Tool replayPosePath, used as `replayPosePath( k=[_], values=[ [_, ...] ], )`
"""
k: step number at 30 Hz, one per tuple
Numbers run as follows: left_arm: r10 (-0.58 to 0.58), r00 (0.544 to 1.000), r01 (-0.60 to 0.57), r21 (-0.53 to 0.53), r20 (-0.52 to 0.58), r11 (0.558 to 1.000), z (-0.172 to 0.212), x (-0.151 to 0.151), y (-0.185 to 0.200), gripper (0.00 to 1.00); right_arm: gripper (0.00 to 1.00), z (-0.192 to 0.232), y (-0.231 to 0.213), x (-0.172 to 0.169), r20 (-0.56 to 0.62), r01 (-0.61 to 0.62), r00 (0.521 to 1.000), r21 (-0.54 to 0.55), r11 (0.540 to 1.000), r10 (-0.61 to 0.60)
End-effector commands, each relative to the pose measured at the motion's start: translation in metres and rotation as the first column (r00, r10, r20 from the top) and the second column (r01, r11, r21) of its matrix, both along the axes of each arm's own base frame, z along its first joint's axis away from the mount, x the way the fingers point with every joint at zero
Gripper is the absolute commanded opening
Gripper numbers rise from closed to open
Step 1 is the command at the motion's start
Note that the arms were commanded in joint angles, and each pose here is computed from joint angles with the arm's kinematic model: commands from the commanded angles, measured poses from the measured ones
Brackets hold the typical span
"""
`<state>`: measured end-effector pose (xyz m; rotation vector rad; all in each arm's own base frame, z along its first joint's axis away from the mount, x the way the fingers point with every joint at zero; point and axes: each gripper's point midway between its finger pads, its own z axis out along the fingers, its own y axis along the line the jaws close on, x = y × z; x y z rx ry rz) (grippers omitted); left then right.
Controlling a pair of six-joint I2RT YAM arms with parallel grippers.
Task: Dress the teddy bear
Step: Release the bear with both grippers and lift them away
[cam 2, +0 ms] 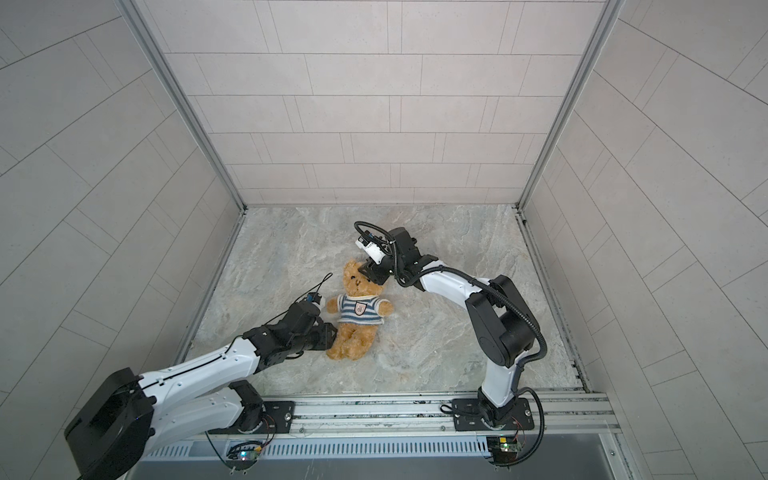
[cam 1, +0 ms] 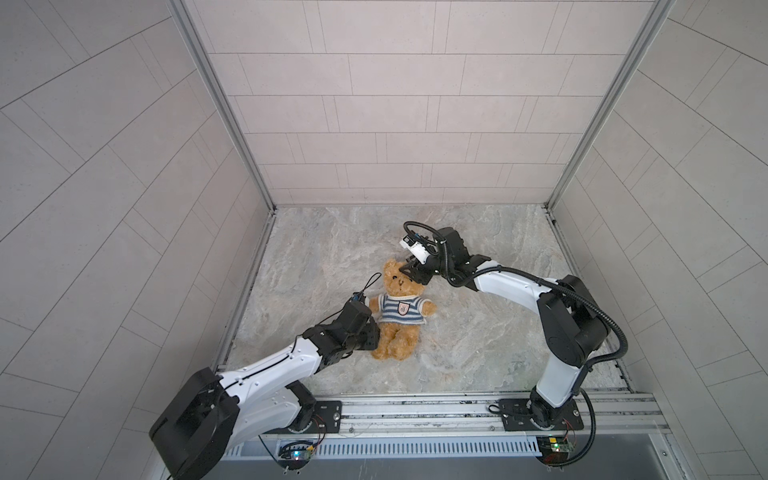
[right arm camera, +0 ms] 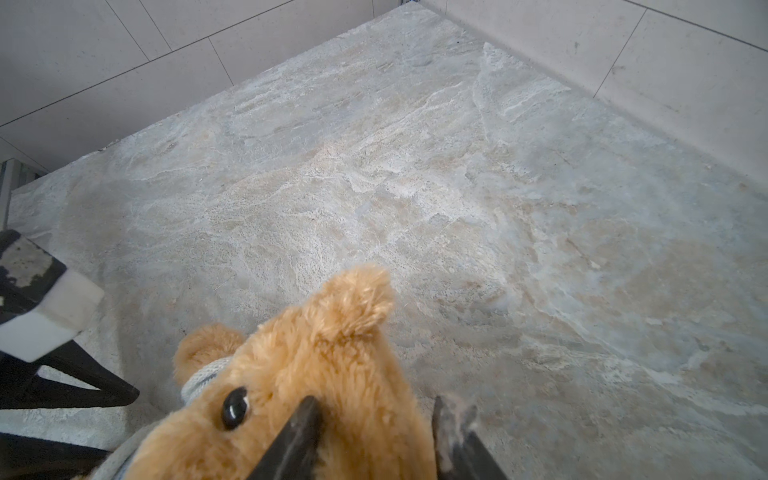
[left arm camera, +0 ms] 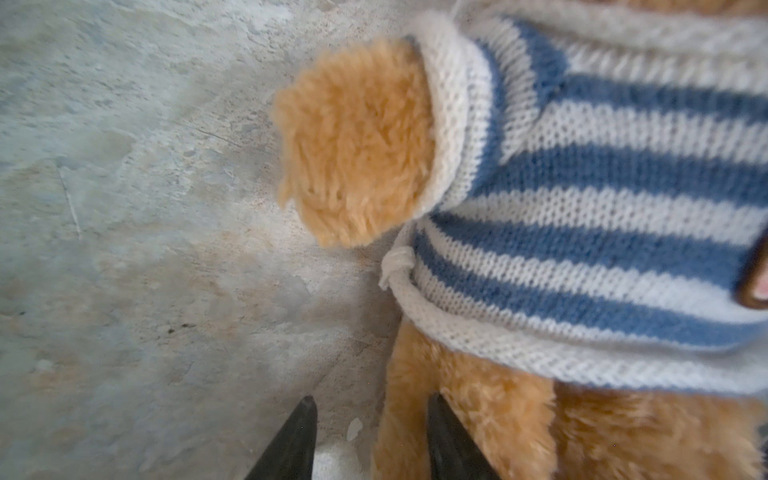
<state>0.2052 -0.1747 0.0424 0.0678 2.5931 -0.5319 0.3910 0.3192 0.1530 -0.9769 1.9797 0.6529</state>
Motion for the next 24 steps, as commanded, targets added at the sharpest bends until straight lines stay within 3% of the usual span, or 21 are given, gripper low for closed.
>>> replayPosePath(
  k=[1,6,14,21,24],
  values=[
    [0.006,1.0,-0.006,-0.012,0.003,1.0,-0.001,-0.002,0.0,0.49,0.58,0.025,-0.009,-0.003,0.057,0.018,0.998,-0.001,1.0,-0.017],
    [0.023,1.0,-0.022,-0.003,0.021,1.0,0.005,-0.003,0.006,0.52,0.73,0.055,-0.025,-0.008,0.135,0.087,0.987,0.009,0.996,-0.087],
    [0.042,0.995,-0.047,0.052,0.09,0.998,0.026,0.001,0.023,0.61,0.81,0.101,-0.071,-0.037,0.255,0.216,0.94,0.067,0.974,-0.226],
    [0.085,0.978,-0.102,0.08,0.191,0.992,0.052,0.01,0.043,0.82,0.98,0.104,-0.133,-0.076,0.297,0.396,0.864,0.097,0.913,-0.406],
    [0.117,0.965,-0.142,0.094,0.236,0.985,0.064,0.015,0.056,0.96,0.99,0.1,-0.165,-0.093,0.316,0.49,0.808,0.111,0.865,-0.498]
  ],
)
